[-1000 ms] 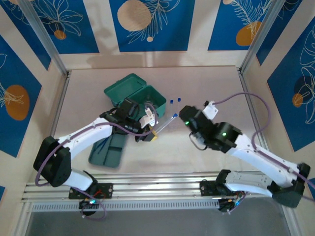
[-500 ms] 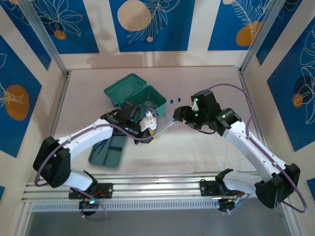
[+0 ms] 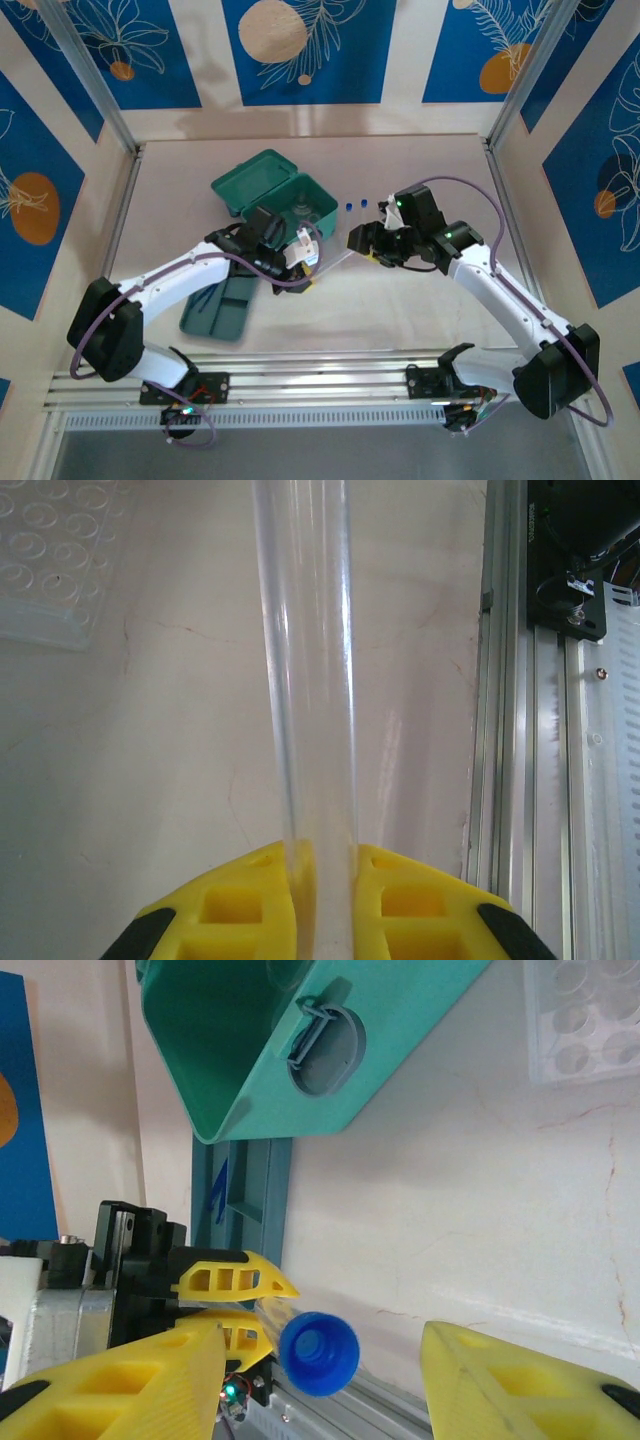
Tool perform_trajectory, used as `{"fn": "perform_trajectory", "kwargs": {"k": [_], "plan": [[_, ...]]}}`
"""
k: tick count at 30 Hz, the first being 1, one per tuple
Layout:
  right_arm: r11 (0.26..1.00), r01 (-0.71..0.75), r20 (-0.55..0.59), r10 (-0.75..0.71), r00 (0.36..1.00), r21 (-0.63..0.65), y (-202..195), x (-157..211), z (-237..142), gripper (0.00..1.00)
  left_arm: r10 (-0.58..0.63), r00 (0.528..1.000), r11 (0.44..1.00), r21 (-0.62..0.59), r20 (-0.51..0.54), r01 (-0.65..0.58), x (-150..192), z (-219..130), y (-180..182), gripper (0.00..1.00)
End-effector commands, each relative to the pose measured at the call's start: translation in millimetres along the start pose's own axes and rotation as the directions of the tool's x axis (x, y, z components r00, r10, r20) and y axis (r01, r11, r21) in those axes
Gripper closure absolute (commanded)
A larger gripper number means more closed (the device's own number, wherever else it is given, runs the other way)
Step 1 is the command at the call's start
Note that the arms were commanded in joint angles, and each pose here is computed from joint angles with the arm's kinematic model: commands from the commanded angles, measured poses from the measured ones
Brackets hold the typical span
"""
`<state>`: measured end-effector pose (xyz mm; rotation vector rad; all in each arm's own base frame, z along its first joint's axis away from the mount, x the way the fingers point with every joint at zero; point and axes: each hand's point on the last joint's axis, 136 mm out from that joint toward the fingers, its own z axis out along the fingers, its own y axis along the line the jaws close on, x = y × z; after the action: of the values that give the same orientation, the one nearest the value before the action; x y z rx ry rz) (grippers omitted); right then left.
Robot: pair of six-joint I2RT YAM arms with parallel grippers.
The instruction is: Organize the chemistry lab equipment
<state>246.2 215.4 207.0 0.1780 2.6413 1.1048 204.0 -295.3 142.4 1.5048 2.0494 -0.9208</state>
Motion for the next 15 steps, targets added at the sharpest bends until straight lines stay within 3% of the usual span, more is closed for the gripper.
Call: {"fn": "perform_trajectory", "kwargs": {"k": [1,15], "plan": [[0.998,0.012,-0.060,-0.015,0.998,-0.059,1.5,6.1,7.5,0.46,0.033,0.999,0.999,0.035,0.002,-0.033,0.1,-2.7,-12.0,0.90],[0.985,-0.004,-0.129,-0.018,0.991,-0.172,10.5,3.8,17.1,0.62,0.042,0.999,0.998,0.036,-0.012,-0.042,1.7,0.3,-14.1,0.90]]}}
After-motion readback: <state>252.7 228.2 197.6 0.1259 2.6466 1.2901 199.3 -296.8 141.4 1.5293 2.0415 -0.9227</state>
